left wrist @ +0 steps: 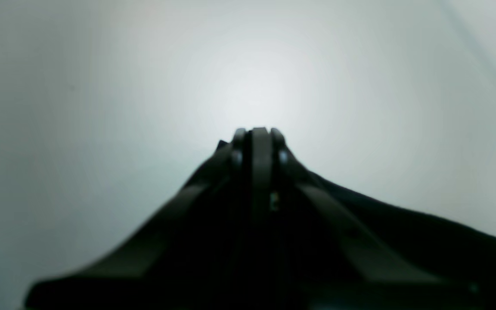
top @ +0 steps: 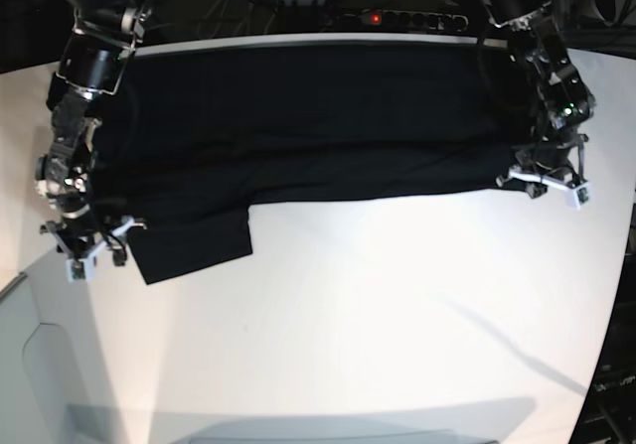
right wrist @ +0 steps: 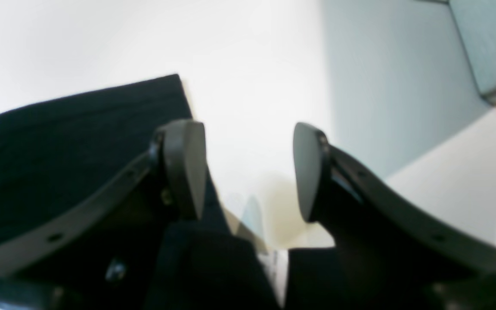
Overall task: Fold the T-shirt properly
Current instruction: 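Regrasp the hanging sleeve corner with the right gripper and lift it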
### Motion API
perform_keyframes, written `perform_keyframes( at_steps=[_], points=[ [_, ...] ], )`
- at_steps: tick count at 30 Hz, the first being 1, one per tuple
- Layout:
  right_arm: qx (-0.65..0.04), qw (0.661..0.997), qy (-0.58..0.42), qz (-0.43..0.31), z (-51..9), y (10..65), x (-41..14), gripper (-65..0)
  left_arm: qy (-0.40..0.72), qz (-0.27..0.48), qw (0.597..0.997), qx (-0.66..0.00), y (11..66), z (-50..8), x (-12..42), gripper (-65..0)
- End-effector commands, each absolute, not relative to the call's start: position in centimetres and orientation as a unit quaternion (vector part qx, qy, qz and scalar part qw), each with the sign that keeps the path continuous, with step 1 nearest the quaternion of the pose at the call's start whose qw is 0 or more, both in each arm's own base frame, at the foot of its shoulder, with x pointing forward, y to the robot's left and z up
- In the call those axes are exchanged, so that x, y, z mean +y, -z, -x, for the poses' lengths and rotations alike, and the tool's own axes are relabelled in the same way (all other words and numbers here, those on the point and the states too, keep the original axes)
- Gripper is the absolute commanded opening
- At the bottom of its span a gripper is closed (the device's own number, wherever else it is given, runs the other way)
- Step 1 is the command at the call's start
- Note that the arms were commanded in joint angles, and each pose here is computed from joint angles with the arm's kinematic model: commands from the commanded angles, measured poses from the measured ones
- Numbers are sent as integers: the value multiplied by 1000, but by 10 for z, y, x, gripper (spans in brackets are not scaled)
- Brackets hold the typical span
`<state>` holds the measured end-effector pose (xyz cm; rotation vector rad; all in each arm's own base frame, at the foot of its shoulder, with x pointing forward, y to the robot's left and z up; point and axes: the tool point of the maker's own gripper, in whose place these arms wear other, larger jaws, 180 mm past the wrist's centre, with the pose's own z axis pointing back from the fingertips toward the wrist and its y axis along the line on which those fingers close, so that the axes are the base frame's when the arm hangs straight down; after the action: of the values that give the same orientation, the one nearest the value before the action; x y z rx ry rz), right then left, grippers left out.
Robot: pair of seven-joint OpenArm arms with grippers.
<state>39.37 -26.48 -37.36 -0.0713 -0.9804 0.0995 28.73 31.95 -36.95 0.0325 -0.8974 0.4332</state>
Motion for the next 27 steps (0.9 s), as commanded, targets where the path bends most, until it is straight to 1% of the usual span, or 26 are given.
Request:
perform_keyframes(
  at_steps=[1,5,10,17,21,22,24,27],
  points=[
    [-496,865,-62,39,-409,351,-266,-318,-200,-23,868,-455,354,-295,325,-650],
    [-469,877,-104,34,-421,358,-247,-318,-200,-23,868,-455,354,-295,325,-650],
    [-431,896,-106,20,-431,380,-244,-318,-201,-23,867,-455,353,-296,325,-650],
    [-416,900,-128,12,-431,391,-230,-319,-202,-23,868,-454,354,-295,325,-650],
    [-393,908,-142,4,-430,406,-220,-325,-202,-23,867,-454,354,-296,325,-650],
    [-387,911,-142,3,-430,409,-220,-338,-202,-23,867,-455,353,-296,325,-650],
    [-376,917,-138,-1,-430,416,-221,-384,-201,-23,867,-455,353,-297,326,-650],
    [-375,917,-135,-1,-432,416,-222,-480,-201,-25,868,-454,353,-296,327,-650]
  ],
)
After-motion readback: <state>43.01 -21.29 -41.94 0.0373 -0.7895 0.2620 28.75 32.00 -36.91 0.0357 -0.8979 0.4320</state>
